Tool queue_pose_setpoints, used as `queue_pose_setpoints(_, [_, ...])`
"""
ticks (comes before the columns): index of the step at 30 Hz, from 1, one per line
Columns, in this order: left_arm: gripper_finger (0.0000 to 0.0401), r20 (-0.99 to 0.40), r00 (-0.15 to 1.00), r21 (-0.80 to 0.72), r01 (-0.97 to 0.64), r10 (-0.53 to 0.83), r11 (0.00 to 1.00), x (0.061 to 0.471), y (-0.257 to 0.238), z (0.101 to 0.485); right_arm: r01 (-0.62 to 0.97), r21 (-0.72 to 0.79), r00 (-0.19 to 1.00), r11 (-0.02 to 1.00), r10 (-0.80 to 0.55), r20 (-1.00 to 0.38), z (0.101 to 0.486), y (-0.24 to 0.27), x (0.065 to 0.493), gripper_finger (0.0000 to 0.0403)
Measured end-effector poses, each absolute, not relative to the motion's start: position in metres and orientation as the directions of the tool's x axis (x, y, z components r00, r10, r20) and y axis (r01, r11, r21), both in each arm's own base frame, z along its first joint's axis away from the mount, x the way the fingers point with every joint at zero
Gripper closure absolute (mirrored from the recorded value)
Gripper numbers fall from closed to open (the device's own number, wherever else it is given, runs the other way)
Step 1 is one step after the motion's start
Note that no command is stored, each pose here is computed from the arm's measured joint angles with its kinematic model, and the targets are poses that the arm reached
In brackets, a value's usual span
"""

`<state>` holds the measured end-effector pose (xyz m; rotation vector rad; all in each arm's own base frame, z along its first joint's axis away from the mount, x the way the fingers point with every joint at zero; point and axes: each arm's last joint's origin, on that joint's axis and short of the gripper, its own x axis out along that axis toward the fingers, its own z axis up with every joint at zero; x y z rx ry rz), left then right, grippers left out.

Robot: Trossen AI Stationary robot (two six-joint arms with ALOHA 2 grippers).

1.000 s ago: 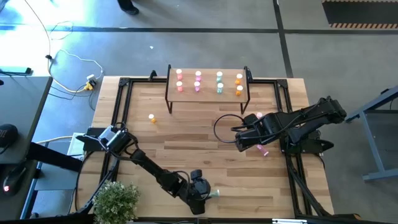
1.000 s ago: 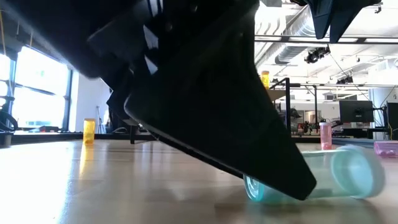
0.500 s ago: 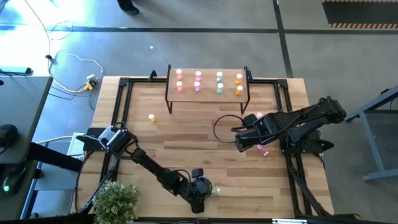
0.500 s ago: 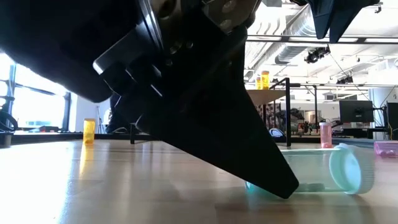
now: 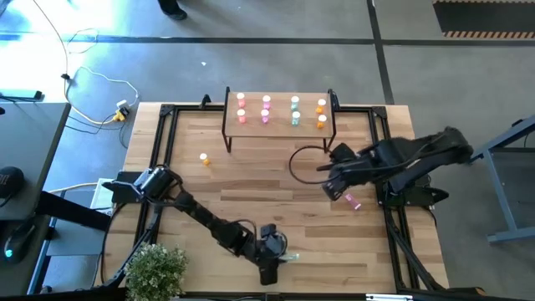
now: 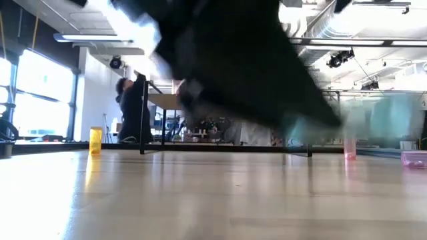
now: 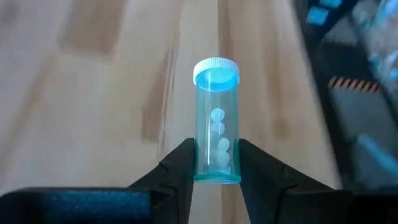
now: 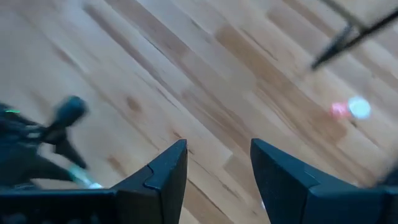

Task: Pick and place medicine bottles onto shelf by color
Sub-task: Put the blue pill bottle aligned with the other blue pill bottles on the shelf

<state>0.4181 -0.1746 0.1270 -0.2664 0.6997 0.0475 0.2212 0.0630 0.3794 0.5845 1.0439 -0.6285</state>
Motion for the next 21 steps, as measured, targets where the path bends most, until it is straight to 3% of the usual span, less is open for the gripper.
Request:
queue_pose_setpoints(11, [0.0302,-0.41,0.912,-0.355,-0.185,0.025,0.916,0.436,-0.126,0.196,0.494,0.351,0.687,0.795,-0.11,-0.718,0.43,0.048,0.178,0.0236])
queue_pose_setpoints(21, [0.0302,-0.096,0.989,-0.446,-0.144,0.113,0.883,0.448,-0.076,0.247,0.327,0.437,0.844,0.838,-0.05,-0.534,0.456,0.043,0.16,0.0236])
